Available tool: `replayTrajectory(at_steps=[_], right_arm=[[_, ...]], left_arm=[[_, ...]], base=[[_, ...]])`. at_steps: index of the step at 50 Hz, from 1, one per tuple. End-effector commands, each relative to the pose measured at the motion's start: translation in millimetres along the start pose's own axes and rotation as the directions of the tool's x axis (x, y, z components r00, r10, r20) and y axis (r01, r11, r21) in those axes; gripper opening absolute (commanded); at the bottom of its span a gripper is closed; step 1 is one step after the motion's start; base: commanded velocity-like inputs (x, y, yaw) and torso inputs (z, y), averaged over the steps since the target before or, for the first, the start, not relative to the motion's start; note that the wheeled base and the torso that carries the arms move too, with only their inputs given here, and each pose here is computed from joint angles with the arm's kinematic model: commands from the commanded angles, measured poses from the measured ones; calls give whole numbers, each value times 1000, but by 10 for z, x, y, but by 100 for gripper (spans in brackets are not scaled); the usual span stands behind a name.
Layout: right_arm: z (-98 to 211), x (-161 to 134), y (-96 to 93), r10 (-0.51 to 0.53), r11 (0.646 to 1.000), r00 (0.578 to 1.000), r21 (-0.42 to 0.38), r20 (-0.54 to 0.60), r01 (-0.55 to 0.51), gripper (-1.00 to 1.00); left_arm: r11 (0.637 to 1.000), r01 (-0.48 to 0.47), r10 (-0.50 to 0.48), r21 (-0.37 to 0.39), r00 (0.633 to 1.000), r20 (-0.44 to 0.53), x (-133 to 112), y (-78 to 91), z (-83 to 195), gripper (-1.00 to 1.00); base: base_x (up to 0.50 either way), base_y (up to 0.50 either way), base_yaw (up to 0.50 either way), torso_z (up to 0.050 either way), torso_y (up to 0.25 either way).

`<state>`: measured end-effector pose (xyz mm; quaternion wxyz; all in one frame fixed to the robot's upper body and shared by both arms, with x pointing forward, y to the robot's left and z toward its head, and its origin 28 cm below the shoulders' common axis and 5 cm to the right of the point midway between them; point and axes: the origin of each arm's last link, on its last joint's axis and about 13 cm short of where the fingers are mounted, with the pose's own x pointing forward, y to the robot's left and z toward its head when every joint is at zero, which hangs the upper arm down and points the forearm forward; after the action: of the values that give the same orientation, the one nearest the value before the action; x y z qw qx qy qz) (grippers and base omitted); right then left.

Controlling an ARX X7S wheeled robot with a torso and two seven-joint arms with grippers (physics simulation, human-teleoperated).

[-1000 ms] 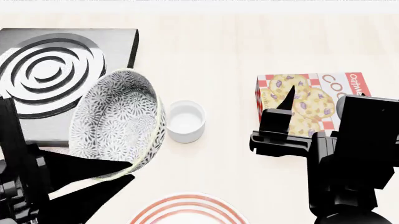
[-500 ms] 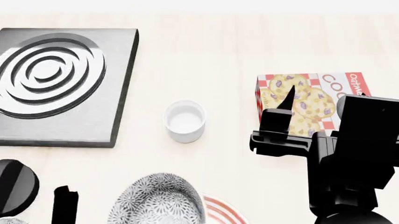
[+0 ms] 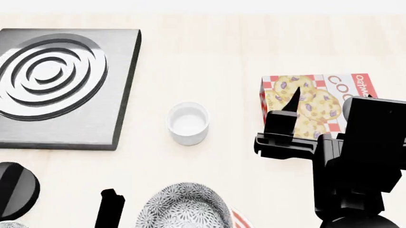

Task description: Pick the akita bowl on the stove and place it on the plate.

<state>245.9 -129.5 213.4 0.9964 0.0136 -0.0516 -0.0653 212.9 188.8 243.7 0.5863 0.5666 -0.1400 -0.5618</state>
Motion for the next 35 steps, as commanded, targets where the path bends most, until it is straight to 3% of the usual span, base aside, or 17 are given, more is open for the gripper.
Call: replayTrajectory(at_steps=[1, 17, 35], right_arm=[[6, 6, -11, -5, 1000, 1000, 20, 9, 5, 100], [8, 8, -12, -5, 1000, 1000, 20, 9, 5, 100], [6, 10, -12, -5, 1000, 1000, 20, 9, 4, 100]], left_arm=[[1000, 12, -11, 28, 999, -41, 81, 139, -21, -100], [999, 33, -35, -37, 997, -64, 180, 152, -116, -100], [996, 51, -56, -74, 997, -58, 268, 25, -154, -100]], base=[[0, 0, 0, 0, 0], [0, 0, 0, 0, 0], [0, 0, 0, 0, 1]])
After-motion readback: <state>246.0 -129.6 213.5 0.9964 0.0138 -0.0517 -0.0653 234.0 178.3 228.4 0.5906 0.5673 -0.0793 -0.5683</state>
